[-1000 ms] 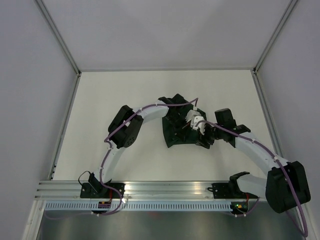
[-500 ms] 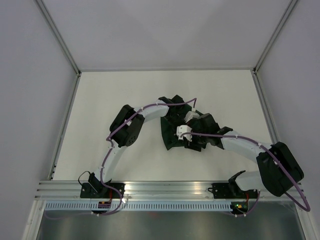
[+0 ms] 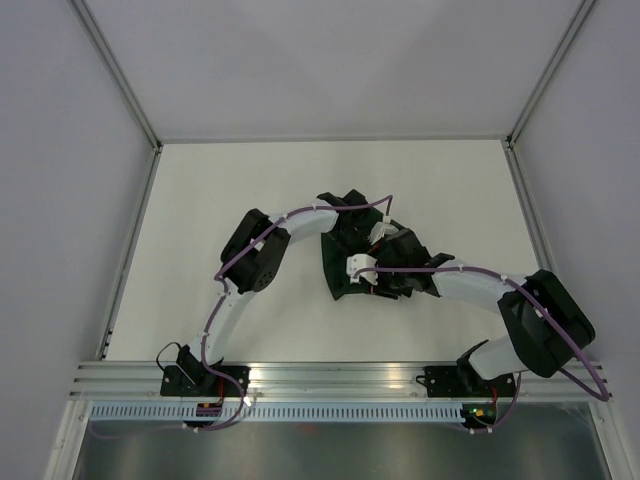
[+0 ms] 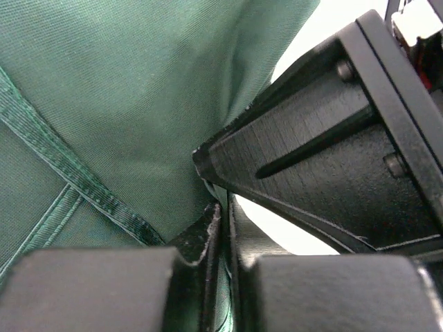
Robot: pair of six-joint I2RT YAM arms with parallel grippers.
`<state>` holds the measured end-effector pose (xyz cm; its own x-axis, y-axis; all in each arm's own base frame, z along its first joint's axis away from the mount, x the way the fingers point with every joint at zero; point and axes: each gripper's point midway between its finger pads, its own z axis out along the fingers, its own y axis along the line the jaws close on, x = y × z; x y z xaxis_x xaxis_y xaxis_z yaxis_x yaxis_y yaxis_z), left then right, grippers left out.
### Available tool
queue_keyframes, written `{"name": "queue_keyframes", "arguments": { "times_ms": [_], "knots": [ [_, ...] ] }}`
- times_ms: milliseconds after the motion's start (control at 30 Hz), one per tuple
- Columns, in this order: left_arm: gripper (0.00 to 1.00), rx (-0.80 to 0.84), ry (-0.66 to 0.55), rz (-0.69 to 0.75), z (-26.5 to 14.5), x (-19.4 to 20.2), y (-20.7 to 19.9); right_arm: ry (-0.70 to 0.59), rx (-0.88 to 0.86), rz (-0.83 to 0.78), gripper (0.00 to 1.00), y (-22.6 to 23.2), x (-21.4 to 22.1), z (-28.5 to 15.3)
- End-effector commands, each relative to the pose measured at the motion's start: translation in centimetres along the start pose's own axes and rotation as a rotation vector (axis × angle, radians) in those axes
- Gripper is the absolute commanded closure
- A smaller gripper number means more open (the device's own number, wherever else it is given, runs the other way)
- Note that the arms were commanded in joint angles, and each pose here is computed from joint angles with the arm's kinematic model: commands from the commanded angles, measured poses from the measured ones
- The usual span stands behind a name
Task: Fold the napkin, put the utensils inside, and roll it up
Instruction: Roll the napkin at the center of the board.
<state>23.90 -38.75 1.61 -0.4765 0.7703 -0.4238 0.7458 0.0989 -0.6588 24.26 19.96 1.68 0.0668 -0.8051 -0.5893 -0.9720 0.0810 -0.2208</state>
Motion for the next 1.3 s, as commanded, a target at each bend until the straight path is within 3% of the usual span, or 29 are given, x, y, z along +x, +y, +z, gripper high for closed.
{"name": "queue_keyframes", "arguments": {
  "times_ms": [0, 200, 267, 467, 800, 1033, 1267],
  "knots": [
    [0.86, -0.043, 0.044, -0.035, 0.5, 1.5, 2.2, 0.036, -0.003, -0.028, 0.56, -0.2, 0.7, 0.5],
    [0.69, -0.048, -0.006, -0.042, -0.9, -0.1, 2.1, 0.056, -0.034, -0.020, 0.78, 0.2, 1.1, 0.8],
    [0.64, -0.040, -0.027, -0.053, -1.5, -0.6, 2.0, 0.060, -0.044, -0.017, 0.80, 0.3, 1.1, 0.7],
    [0.63, -0.029, -0.151, -0.050, -4.5, -3.7, 1.1, 0.062, -0.106, -0.004, 0.86, 1.2, 0.9, 0.7],
    [0.64, -0.148, -0.363, -0.015, -12.0, -7.8, -0.1, 0.043, -0.251, 0.075, 0.91, 2.0, 0.1, 0.3],
    [0.65, -0.495, -0.617, -0.108, -19.1, -8.7, 1.9, 0.018, -0.396, 0.179, 0.93, 1.6, 0.0, 0.2],
    [0.67, -0.827, -0.949, -0.026, -27.0, -9.1, 0.3, 0.004, -0.531, 0.294, 0.94, 0.4, 0.3, 0.0]
  ]
}}
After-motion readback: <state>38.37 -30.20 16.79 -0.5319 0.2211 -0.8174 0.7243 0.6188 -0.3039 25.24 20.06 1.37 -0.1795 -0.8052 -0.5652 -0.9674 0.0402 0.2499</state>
